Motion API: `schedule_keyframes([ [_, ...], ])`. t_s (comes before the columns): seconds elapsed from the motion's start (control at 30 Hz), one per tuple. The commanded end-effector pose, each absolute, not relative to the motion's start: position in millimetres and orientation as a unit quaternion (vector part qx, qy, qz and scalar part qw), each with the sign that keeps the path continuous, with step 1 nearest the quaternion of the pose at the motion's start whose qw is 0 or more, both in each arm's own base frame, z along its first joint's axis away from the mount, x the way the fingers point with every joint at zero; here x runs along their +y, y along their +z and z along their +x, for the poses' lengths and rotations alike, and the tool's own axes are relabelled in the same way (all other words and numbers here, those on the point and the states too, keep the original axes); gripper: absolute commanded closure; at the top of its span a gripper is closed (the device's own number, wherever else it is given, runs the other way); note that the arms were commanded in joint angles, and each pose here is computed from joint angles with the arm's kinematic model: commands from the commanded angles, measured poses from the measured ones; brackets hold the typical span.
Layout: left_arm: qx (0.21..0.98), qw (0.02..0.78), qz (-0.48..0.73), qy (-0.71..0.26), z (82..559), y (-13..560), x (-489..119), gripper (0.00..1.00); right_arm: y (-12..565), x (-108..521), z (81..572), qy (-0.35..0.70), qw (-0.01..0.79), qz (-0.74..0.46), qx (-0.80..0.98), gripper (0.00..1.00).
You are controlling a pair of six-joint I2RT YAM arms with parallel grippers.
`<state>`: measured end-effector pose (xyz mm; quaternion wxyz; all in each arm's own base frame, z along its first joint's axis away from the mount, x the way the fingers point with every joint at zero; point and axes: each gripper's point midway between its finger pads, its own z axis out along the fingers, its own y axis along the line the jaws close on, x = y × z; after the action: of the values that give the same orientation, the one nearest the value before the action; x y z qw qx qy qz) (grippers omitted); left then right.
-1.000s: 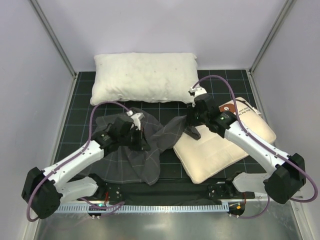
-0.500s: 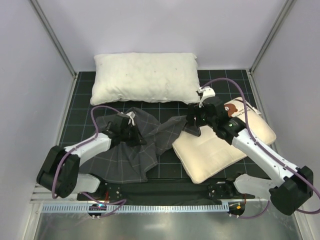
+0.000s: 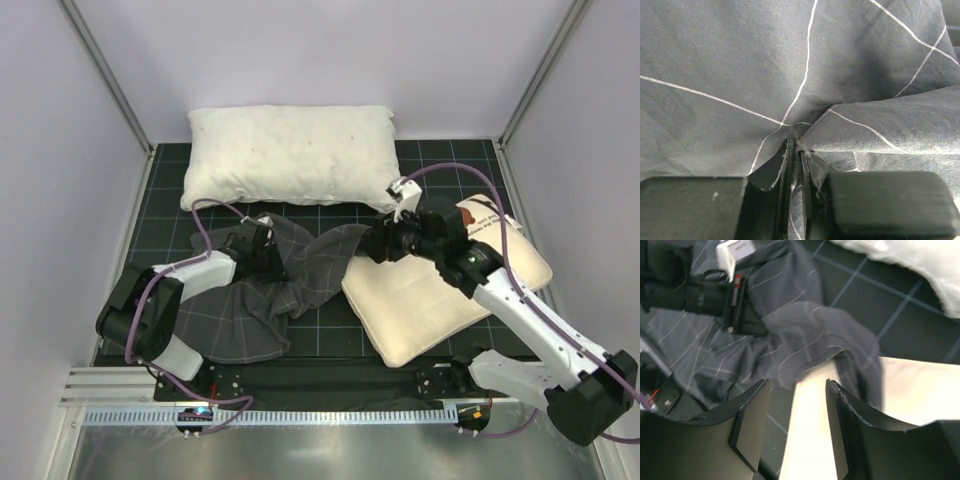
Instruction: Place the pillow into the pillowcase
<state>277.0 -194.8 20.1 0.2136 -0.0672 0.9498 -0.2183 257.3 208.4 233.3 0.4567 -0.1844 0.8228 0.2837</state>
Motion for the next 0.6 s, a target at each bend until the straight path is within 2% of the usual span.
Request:
schedule_keyframes([
  [0.0,0.945,0.249,-0.053,-0.203,295,28,-191,0.85,223,240,251,0.349,0.407,-0.234,0.811,0.47],
  [0.17,0.947,0.251,-0.05,-0.194,293,30,-187,0.85,184,256,264,0.357,0.353,-0.225,0.835,0.5],
  [0.37,0.949,0.257,-0.051,-0.178,291,31,-179,0.85,155,251,291,0.307,0.344,-0.176,0.87,0.53],
  [0.57,0.949,0.26,-0.043,-0.172,289,31,-183,0.85,148,270,302,0.34,0.331,-0.166,0.864,0.57],
])
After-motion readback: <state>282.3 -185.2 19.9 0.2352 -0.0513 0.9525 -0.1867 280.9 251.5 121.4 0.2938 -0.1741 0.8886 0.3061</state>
